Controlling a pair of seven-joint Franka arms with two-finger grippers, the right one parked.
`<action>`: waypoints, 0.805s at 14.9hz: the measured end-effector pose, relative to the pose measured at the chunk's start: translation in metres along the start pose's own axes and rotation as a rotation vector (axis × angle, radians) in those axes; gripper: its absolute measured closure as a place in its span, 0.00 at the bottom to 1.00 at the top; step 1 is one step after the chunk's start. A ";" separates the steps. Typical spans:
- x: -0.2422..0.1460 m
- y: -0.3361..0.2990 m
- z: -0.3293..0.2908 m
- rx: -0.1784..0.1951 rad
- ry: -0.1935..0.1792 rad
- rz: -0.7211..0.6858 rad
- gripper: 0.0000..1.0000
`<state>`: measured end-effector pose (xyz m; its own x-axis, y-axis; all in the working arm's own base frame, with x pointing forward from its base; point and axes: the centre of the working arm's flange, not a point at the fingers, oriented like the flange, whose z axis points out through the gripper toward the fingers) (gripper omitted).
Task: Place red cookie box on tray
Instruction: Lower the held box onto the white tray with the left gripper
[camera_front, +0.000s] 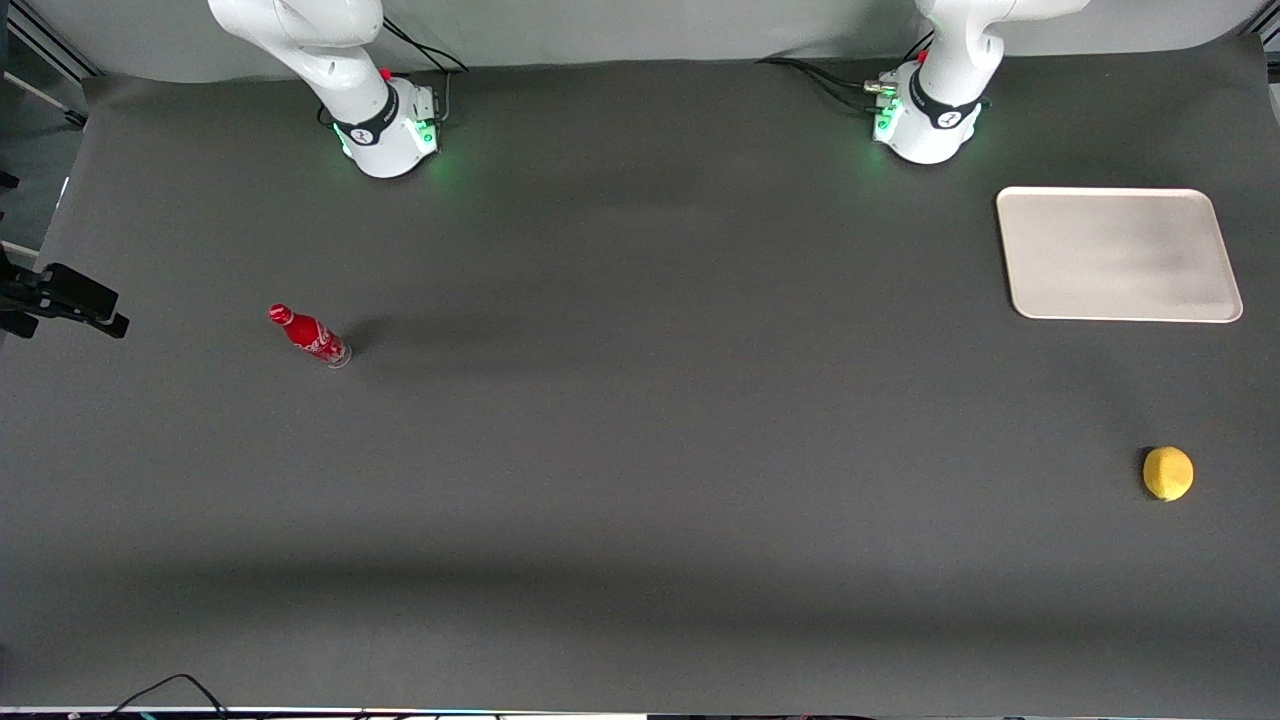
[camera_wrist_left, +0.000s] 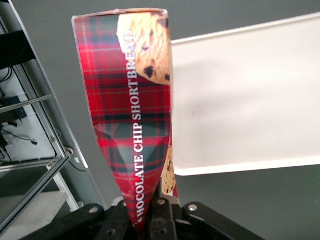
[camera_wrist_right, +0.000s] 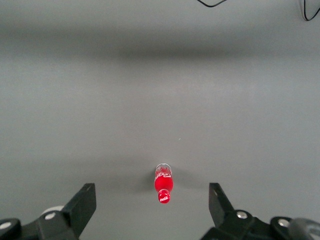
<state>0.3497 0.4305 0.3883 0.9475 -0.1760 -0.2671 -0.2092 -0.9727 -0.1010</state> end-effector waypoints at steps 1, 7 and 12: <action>-0.006 0.001 0.015 0.005 0.010 0.005 0.92; -0.009 0.009 0.088 0.002 0.079 0.026 0.92; -0.007 0.007 0.154 -0.042 0.103 0.009 0.92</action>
<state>0.3038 0.4483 0.2418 0.9658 -0.1975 -0.1680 -0.2098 -0.9760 -0.0583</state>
